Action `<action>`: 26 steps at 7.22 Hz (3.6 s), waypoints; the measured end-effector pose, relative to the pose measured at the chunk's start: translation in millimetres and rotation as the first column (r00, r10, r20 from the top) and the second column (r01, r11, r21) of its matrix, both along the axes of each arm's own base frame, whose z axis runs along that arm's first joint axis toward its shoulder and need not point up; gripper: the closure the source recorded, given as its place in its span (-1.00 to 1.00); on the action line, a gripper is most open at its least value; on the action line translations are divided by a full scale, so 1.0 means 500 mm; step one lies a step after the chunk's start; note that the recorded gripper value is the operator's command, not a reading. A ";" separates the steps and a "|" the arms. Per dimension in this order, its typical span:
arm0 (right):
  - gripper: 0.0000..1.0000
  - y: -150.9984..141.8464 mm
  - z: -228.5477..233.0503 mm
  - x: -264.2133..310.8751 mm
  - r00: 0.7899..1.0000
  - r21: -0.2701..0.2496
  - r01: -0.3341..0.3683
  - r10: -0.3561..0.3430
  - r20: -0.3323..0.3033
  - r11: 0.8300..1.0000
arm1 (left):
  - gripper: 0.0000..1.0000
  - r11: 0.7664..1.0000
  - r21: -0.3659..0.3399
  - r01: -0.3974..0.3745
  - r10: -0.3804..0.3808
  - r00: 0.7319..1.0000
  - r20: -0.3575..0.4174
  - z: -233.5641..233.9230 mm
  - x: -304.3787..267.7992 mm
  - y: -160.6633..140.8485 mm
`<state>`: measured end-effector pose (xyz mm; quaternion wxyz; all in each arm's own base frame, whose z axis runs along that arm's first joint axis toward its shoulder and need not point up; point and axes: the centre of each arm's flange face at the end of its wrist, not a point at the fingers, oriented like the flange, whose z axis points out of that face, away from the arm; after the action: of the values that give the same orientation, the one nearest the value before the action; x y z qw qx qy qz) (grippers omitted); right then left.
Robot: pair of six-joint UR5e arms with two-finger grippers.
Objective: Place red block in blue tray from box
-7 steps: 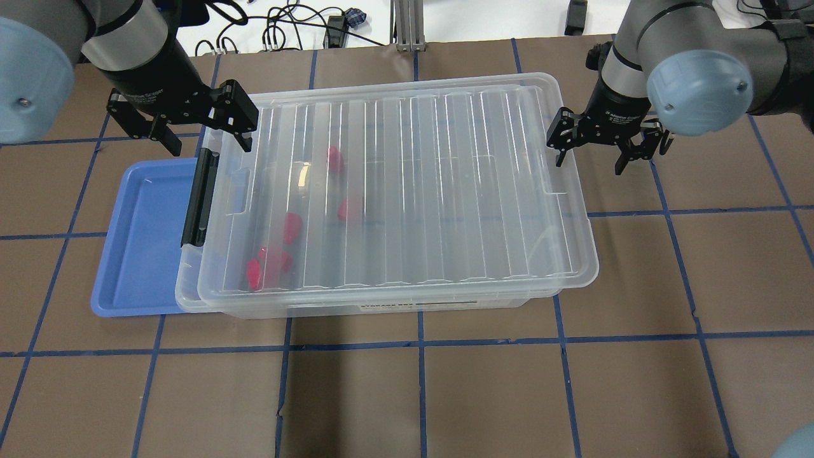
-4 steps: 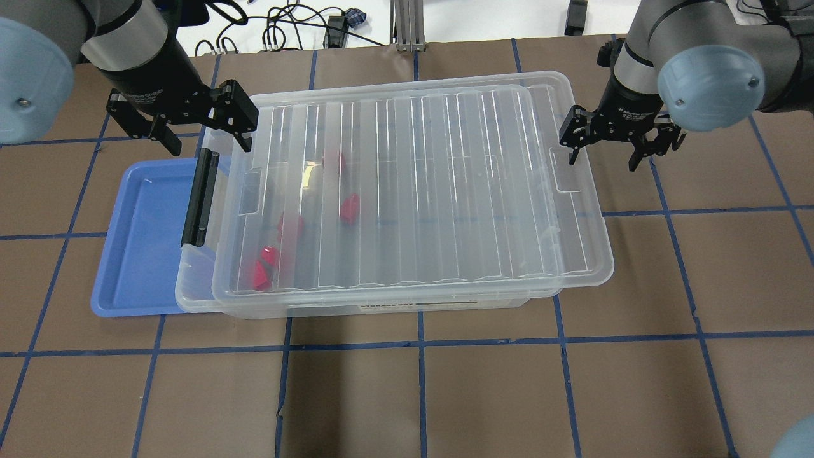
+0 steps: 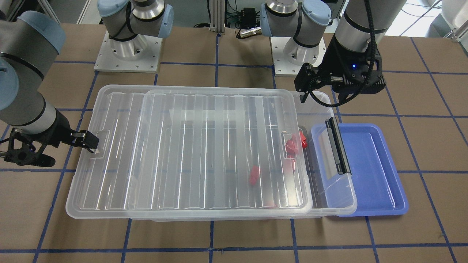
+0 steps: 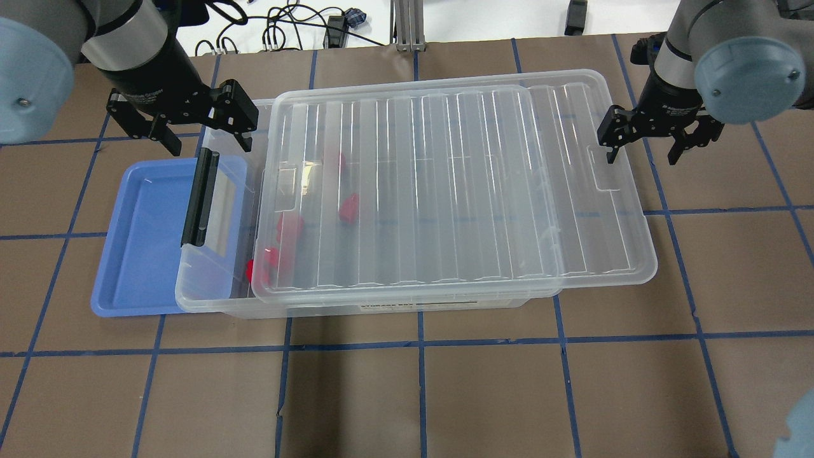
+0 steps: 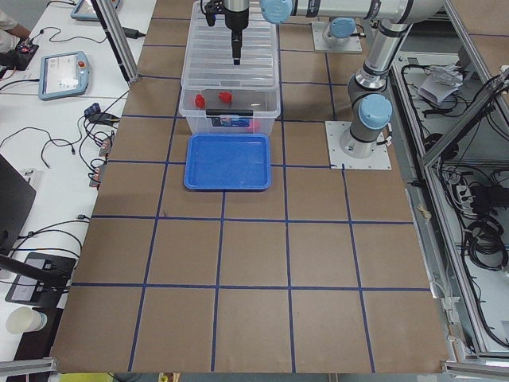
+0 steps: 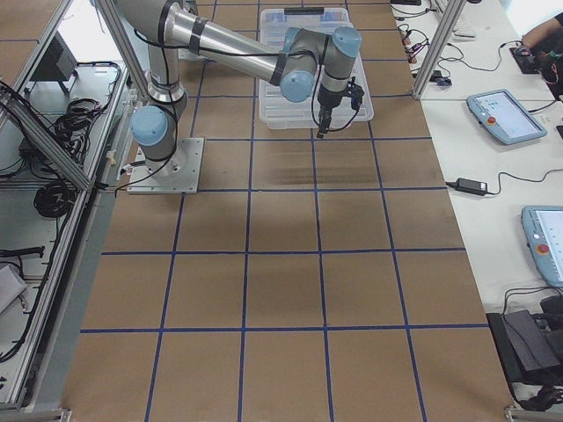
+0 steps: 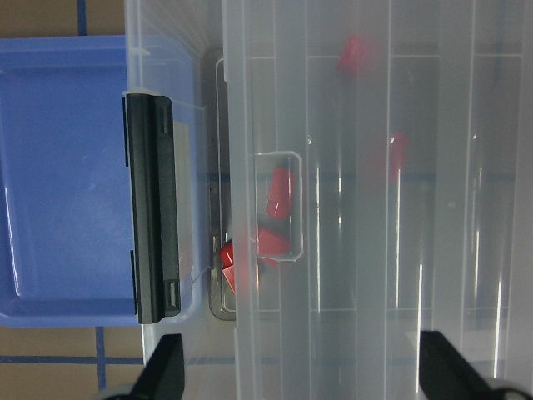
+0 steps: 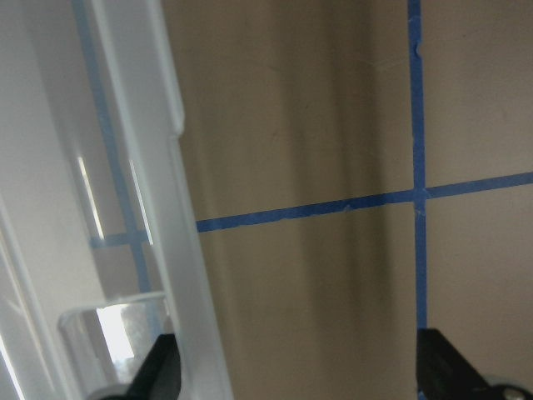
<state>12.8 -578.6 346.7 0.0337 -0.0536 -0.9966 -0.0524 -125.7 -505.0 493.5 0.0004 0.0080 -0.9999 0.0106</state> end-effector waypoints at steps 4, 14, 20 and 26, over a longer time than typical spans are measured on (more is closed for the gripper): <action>-1.00 -0.001 0.007 -0.095 0.998 -0.001 -0.066 0.066 -0.022 0.998 | -1.00 1.000 0.002 0.001 -0.001 1.000 -0.002 -0.007 0.000 -0.009; -1.00 0.002 0.011 -0.168 0.995 -0.006 -0.083 0.082 -0.049 0.997 | -1.00 0.993 0.096 0.064 -0.064 0.998 -0.005 -0.372 -0.005 -0.155; -1.00 0.001 0.015 -0.173 0.995 -0.007 -0.082 0.082 -0.065 0.997 | -1.00 0.990 0.092 0.106 -0.105 0.994 -0.012 -0.502 -0.013 -0.088; -1.00 0.002 0.016 -0.187 0.993 -0.005 -0.077 0.076 -0.094 0.997 | -1.00 0.994 0.058 0.097 -0.096 0.995 -0.010 -0.587 -0.009 -0.086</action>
<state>-80.5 -577.7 354.8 0.0822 -0.0180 -0.9955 -0.0440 -130.1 -548.0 200.3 0.0043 -0.0402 -0.9990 -0.0189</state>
